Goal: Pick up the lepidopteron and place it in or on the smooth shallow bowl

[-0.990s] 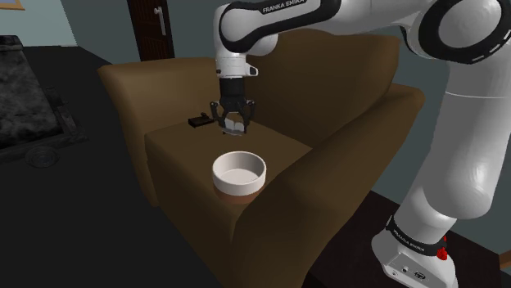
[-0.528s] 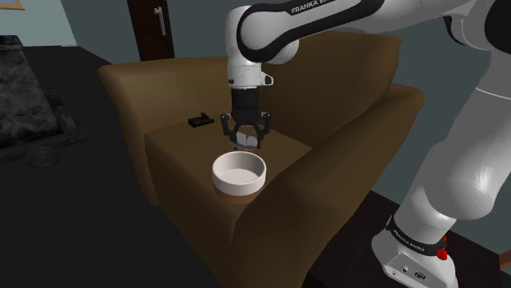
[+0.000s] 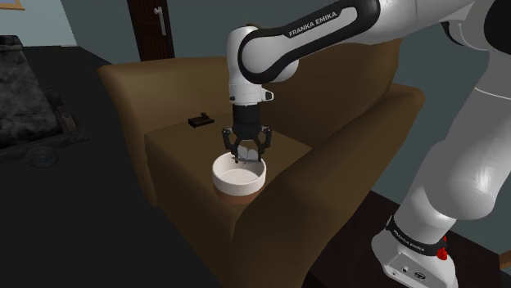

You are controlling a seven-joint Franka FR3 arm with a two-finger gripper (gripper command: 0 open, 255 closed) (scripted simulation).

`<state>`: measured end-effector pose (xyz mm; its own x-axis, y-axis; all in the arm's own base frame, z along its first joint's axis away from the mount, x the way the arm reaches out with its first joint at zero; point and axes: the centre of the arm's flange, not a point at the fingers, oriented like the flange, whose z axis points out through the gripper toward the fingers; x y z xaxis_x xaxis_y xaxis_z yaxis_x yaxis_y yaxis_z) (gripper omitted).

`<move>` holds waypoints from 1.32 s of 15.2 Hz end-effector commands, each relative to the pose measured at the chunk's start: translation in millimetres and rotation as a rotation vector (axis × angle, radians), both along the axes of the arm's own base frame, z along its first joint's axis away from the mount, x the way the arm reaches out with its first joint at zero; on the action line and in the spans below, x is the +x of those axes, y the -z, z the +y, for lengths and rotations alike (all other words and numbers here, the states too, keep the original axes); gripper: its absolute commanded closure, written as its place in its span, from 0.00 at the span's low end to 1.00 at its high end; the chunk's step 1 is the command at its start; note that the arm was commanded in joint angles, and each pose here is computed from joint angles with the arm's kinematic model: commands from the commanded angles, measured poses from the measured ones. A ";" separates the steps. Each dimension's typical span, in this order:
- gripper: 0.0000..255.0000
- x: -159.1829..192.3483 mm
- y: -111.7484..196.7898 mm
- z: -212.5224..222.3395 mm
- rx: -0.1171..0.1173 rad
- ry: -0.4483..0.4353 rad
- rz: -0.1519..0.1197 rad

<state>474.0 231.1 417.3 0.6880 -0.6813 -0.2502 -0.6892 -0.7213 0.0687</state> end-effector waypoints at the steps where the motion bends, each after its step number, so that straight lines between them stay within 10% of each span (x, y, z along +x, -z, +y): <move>1: 1.00 0.5 10.4 -0.2 0.000 0.000 0.000; 11: 1.00 0.5 23.6 -0.2 0.000 0.000 0.000; 12: 0.00 0.5 23.6 -0.2 0.000 0.000 0.000; 20: 0.00 9.5 -14.6 -5.1 0.000 0.000 0.000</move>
